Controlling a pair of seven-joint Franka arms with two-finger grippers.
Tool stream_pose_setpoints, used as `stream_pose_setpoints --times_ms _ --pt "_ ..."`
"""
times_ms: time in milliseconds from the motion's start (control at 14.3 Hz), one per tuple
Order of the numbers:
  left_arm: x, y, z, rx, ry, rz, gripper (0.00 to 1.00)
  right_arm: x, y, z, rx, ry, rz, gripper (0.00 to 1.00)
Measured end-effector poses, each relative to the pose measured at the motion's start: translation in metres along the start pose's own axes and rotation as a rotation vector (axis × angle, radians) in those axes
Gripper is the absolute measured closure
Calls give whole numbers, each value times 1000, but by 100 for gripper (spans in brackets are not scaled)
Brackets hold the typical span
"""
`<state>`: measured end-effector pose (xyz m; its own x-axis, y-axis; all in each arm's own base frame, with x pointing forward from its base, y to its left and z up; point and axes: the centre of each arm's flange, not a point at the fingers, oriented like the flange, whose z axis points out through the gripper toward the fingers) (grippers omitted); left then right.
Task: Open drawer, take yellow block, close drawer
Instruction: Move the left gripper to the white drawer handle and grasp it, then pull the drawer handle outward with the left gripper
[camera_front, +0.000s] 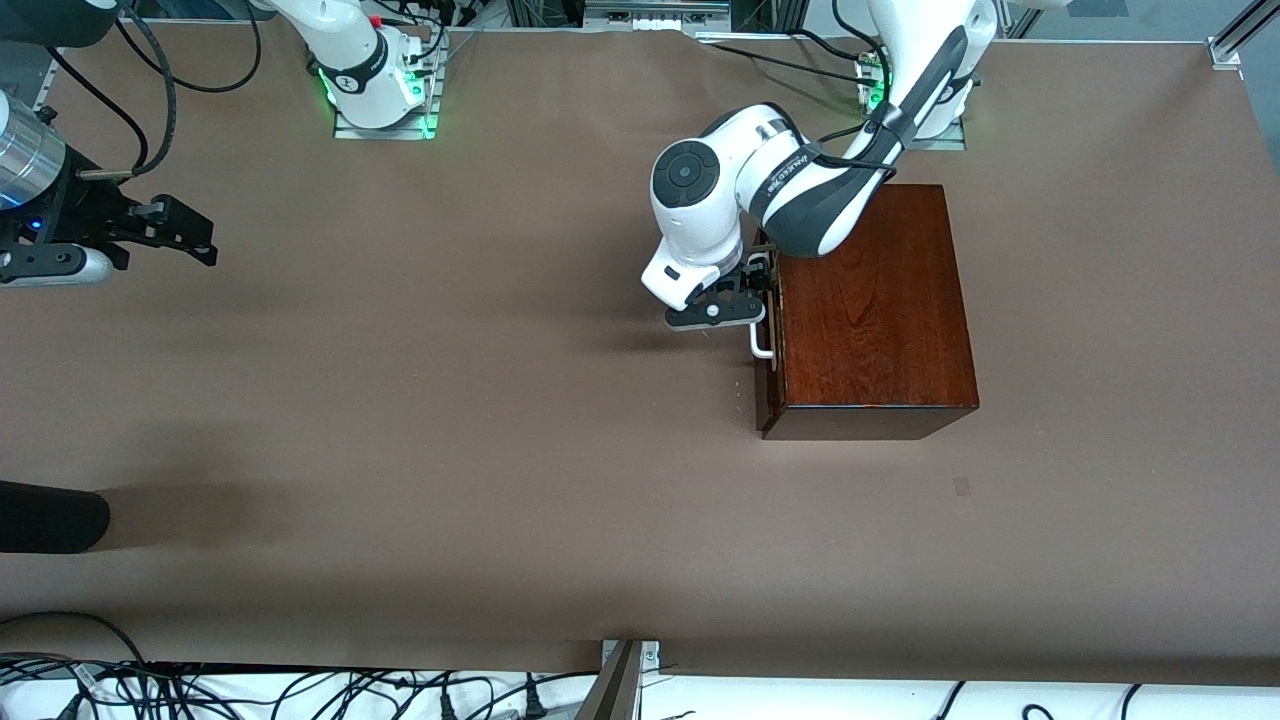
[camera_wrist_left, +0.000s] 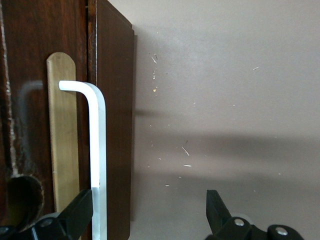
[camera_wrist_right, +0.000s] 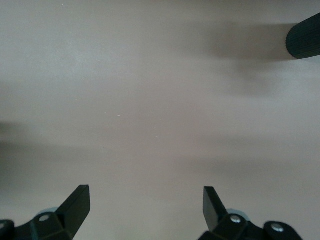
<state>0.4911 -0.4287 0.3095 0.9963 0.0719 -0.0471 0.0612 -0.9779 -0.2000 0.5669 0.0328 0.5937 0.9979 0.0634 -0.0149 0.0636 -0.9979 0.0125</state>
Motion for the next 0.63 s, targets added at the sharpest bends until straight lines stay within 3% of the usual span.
stream_pose_setpoints --times_ms 629 --pt "2 -4 11 17 14 6 0 0 0 1 0 -1 0 0"
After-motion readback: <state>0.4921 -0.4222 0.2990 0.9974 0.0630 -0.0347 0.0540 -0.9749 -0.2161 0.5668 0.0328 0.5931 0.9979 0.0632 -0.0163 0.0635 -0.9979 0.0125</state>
